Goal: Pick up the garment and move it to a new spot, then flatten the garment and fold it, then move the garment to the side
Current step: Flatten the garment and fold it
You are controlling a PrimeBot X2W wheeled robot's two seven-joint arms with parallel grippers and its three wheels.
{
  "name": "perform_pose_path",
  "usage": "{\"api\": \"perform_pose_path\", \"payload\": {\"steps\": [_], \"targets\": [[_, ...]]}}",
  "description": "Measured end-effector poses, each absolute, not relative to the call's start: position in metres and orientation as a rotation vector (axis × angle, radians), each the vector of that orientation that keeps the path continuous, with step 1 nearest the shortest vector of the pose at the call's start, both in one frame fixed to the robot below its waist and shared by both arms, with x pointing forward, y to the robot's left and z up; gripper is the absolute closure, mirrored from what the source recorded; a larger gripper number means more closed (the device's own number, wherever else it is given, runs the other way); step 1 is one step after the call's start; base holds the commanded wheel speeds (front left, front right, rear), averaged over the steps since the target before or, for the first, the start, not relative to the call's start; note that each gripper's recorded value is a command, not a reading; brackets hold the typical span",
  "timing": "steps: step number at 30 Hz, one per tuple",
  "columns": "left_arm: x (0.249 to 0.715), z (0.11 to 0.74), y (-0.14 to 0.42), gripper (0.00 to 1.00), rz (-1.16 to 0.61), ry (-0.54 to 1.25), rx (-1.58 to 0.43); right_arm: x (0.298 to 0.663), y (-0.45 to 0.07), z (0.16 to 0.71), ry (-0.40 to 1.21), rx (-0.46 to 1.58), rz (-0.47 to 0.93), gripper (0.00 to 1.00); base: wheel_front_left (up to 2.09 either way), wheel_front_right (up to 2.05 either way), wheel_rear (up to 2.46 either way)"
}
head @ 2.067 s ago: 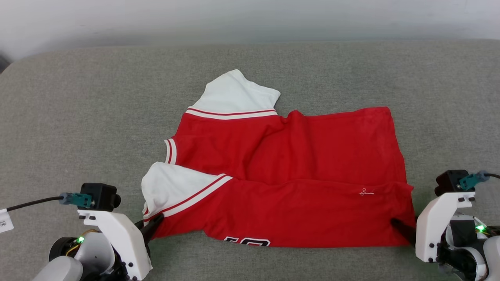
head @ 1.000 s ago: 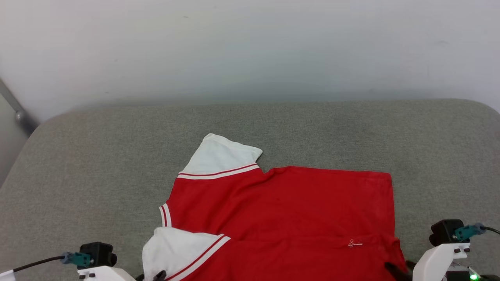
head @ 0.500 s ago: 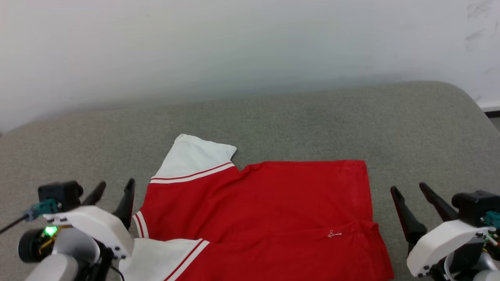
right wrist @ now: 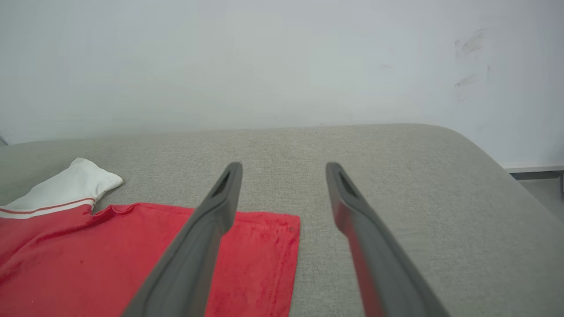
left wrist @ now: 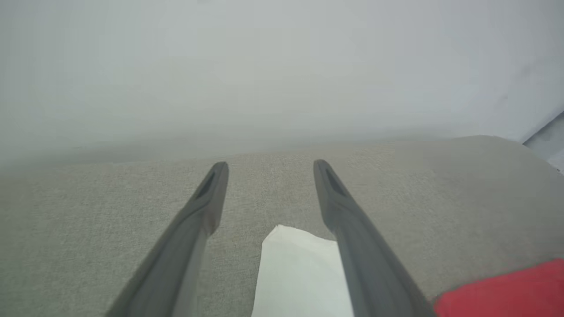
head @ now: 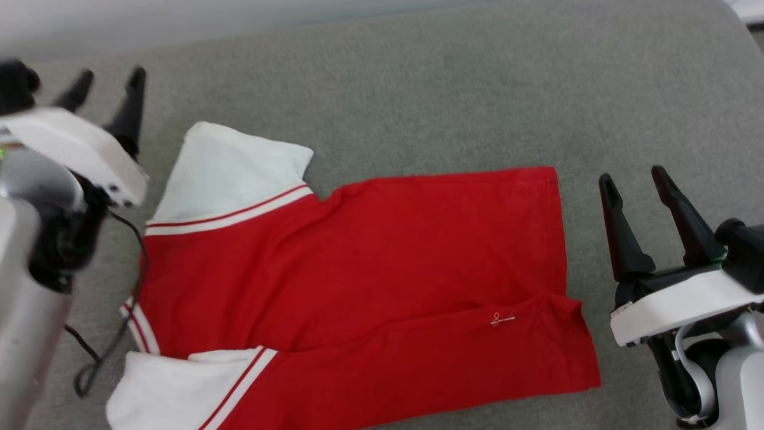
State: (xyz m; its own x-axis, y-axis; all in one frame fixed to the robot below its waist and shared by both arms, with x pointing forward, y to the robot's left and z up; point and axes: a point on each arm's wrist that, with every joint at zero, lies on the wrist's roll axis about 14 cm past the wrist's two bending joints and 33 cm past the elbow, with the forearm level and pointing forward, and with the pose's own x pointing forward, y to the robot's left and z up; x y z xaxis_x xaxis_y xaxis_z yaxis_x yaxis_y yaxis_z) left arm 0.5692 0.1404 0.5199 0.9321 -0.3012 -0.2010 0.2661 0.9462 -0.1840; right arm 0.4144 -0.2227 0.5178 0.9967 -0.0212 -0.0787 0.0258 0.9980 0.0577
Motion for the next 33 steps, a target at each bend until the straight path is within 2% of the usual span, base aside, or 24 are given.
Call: {"api": "perform_pose_path", "payload": {"steps": [8, 14, 19, 20, 21, 22, 28, 33], "targets": [[0.606, 0.443, 0.121, 0.00, -0.404, 0.616, -0.119, 0.421, -0.236, 0.478, 0.175, 0.056, -0.077, 0.00, 0.00, 0.00, 0.00], [0.596, 0.388, 0.118, 0.00, -0.453, 0.928, -0.069, 0.415, -0.247, 0.457, 0.231, 0.059, -0.118, 0.00, 0.00, 0.00, 0.00], [0.588, 0.365, 0.117, 0.00, -0.470, 1.084, -0.071, 0.410, -0.254, 0.444, 0.269, 0.074, -0.145, 0.00, 0.00, 0.00, 0.00], [0.587, 0.363, 0.116, 0.09, -0.470, 1.101, -0.078, 0.410, -0.256, 0.442, 0.274, 0.074, -0.149, 0.00, 0.00, 0.00, 0.00], [0.586, 0.361, 0.115, 0.72, -0.473, 1.111, -0.084, 0.409, -0.257, 0.441, 0.278, 0.075, -0.153, 0.00, 0.00, 0.00, 0.00], [0.586, 0.359, 0.115, 1.00, -0.470, 1.115, -0.092, 0.410, -0.258, 0.440, 0.280, 0.077, -0.156, 0.00, 0.00, 0.00, 0.00], [0.584, 0.360, 0.111, 1.00, -0.460, 1.068, -0.134, 0.422, -0.258, 0.443, 0.295, 0.092, -0.146, 0.00, 0.00, 0.00, 0.00], [0.582, 0.374, 0.111, 1.00, -0.456, 0.994, -0.150, 0.435, -0.256, 0.426, 0.443, 0.123, -0.088, 0.00, 0.00, 0.00, 0.00]]}}
